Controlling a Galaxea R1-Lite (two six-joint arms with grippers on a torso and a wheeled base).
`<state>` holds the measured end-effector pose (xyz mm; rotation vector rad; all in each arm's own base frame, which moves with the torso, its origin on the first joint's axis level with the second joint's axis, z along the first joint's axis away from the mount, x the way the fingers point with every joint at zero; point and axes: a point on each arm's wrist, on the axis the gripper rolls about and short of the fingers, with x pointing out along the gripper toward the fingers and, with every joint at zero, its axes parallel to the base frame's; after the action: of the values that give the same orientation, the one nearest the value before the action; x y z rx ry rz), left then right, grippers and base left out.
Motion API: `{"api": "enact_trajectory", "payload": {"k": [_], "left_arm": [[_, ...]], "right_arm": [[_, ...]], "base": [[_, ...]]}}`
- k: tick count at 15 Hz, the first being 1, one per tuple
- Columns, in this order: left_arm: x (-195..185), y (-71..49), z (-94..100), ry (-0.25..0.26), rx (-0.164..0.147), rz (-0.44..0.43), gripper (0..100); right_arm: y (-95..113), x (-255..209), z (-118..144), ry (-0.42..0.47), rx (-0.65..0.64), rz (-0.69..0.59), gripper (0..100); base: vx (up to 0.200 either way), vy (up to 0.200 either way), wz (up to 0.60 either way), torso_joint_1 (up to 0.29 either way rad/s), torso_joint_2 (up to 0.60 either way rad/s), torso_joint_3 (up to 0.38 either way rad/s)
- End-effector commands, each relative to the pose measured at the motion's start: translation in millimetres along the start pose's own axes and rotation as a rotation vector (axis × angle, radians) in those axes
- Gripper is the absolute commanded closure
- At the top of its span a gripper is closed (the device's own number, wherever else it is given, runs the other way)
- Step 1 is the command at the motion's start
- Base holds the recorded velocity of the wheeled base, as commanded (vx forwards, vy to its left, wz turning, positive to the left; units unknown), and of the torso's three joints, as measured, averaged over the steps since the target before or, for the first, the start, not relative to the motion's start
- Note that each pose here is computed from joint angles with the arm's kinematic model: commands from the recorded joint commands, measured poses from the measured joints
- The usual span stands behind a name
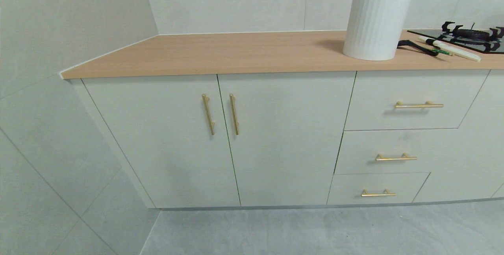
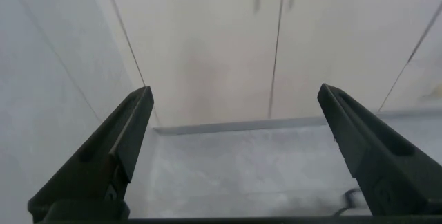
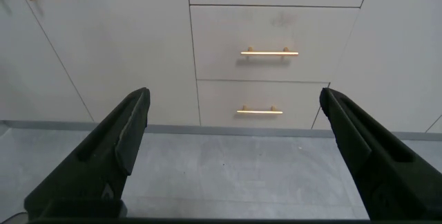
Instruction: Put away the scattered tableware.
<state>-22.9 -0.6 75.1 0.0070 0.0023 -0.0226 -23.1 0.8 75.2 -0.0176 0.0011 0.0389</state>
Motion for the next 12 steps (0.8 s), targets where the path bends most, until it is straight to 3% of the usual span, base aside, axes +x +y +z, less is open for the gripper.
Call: {"api": "enact_trajectory", "payload": {"k": [1, 9, 12], "left_arm": [[0.1, 0.0, 0.1, 0.001, -0.001, 0.000, 0], [0.1, -0.1, 0.1, 0.001, 0.002, -0.002, 0], [0.1, -0.1, 0.1, 0.001, 0.001, -0.002, 0]], "right_arm": [[0.0, 0.2, 0.1, 0.003, -0.001, 0.001, 0], [0.0, 0.2, 0.1, 0.003, -0.001, 0.001, 0], [0.0, 0.2, 0.1, 0.003, -0.001, 0.001, 0]], "base": [[0.000, 0.000, 0.00, 0.000, 0.00, 0.000], [0.000, 0.000, 0.00, 0.000, 0.00, 0.000], [0.000, -0.200, 0.00, 0.001, 0.00, 0.007]]}}
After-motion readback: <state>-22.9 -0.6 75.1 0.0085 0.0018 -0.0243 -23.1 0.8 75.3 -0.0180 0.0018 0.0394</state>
